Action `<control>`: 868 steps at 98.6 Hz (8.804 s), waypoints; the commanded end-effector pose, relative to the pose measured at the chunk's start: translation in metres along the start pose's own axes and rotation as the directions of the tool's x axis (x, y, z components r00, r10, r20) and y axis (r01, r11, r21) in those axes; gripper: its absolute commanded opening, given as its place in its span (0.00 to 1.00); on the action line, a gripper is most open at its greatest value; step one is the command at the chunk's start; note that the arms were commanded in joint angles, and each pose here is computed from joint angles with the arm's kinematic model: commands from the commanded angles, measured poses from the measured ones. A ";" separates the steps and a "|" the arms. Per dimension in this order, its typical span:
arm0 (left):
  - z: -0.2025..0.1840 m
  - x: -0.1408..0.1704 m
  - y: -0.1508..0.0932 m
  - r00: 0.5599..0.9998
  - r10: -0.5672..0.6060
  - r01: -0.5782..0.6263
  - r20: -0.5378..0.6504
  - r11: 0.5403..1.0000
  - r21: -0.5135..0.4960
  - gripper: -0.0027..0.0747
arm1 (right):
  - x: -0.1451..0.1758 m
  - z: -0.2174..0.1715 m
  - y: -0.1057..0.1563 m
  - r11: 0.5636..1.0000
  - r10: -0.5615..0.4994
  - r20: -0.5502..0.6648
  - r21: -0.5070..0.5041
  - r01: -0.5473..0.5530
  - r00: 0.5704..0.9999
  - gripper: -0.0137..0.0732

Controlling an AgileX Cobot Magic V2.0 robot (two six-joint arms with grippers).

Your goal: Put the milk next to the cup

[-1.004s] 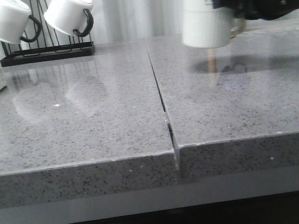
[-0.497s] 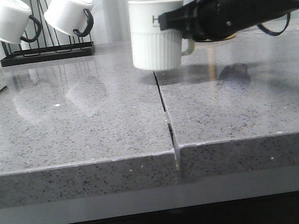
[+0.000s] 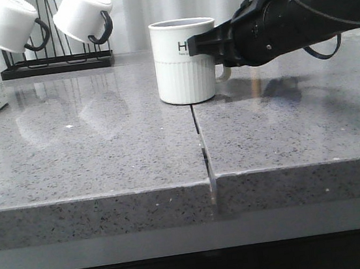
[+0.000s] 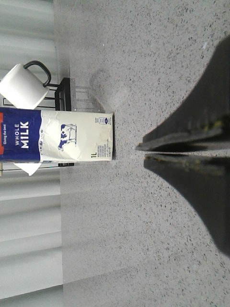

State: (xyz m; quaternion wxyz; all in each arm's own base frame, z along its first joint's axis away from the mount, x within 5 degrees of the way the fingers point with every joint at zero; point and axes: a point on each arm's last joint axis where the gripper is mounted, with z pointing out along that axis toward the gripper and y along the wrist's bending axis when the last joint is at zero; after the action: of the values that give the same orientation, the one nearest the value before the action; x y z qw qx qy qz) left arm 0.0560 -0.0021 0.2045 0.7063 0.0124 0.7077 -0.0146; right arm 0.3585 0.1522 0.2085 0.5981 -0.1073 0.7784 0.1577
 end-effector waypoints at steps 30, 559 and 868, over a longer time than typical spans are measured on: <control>-0.001 0.005 0.000 0.998 -0.011 0.011 0.068 1.000 0.000 0.02 | -0.032 -0.017 0.004 1.000 -0.002 0.145 -0.017 0.004 0.989 0.52; 0.271 -0.119 -0.019 0.990 -0.132 0.133 -0.039 0.991 0.018 0.32 | 0.007 -0.348 -0.003 0.999 -0.002 0.283 -0.041 0.015 0.959 0.08; 0.152 -0.117 -0.164 0.985 -0.148 0.165 -0.094 0.962 0.217 0.72 | 0.007 -0.348 -0.003 0.999 -0.002 0.283 -0.041 0.015 0.959 0.08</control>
State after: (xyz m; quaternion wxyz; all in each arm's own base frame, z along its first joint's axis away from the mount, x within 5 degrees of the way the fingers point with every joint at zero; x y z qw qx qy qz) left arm 0.2054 -0.1859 0.2976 0.6307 0.0309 0.7619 -0.1442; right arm 0.0459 0.0201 0.2681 0.6662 -0.1018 0.7159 0.1825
